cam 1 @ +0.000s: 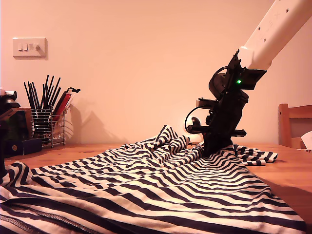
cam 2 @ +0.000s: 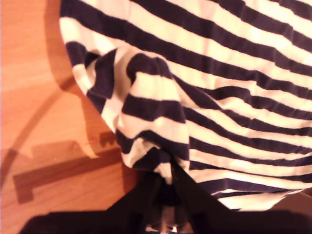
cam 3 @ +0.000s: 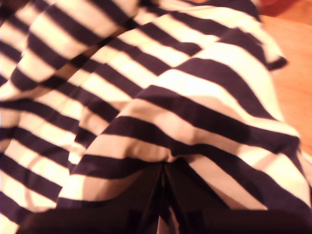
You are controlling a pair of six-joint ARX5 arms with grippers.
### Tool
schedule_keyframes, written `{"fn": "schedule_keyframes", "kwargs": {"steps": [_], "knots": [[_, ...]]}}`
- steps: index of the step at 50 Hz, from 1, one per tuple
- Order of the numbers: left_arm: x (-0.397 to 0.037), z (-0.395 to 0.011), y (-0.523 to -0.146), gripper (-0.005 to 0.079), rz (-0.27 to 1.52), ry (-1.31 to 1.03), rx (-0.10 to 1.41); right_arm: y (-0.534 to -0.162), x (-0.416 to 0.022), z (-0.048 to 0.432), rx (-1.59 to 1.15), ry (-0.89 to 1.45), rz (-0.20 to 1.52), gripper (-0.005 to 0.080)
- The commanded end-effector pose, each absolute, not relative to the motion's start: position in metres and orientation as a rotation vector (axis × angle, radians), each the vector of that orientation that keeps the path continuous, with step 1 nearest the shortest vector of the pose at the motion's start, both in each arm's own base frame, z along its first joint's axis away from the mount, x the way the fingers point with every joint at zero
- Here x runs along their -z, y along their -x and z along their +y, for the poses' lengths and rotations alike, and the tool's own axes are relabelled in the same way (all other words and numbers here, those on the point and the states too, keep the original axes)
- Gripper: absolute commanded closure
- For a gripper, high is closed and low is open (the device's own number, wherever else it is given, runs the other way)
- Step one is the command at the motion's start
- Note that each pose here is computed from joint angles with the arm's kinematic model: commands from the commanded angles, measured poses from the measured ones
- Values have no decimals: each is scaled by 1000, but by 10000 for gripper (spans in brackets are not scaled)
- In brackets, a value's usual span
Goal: Fold the t-shirt in front of you. After folding it, place it to the right side.
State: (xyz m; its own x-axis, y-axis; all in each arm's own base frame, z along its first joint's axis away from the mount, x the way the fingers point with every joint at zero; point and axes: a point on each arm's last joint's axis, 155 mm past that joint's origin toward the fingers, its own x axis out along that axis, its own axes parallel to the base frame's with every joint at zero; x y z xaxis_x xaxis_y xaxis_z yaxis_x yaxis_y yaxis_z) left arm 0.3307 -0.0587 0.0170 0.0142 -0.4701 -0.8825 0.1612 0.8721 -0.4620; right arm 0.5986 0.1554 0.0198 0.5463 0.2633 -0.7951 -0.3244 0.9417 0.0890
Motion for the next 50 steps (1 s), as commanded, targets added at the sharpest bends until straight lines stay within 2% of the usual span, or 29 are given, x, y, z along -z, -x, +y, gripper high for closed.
{"fn": "schedule_keyframes", "kwargs": {"steps": [1,13,19,26,40,50], "knots": [[-10,-60,-331,762,1496,266,505,-601,-19,159,-345,56,945,763],[-10,-60,-334,762,1482,262,506,-567,-45,157,-349,65,1121,762],[-12,-63,-338,762,1464,271,520,-537,-50,154,-367,90,1241,763],[-12,-63,-341,762,1449,270,524,-492,-38,156,-402,97,1423,763],[-13,-63,-344,762,1436,267,525,-451,-12,179,-467,144,1548,763],[-13,-63,-344,762,1436,267,525,-420,15,175,-483,180,1656,763]]}}
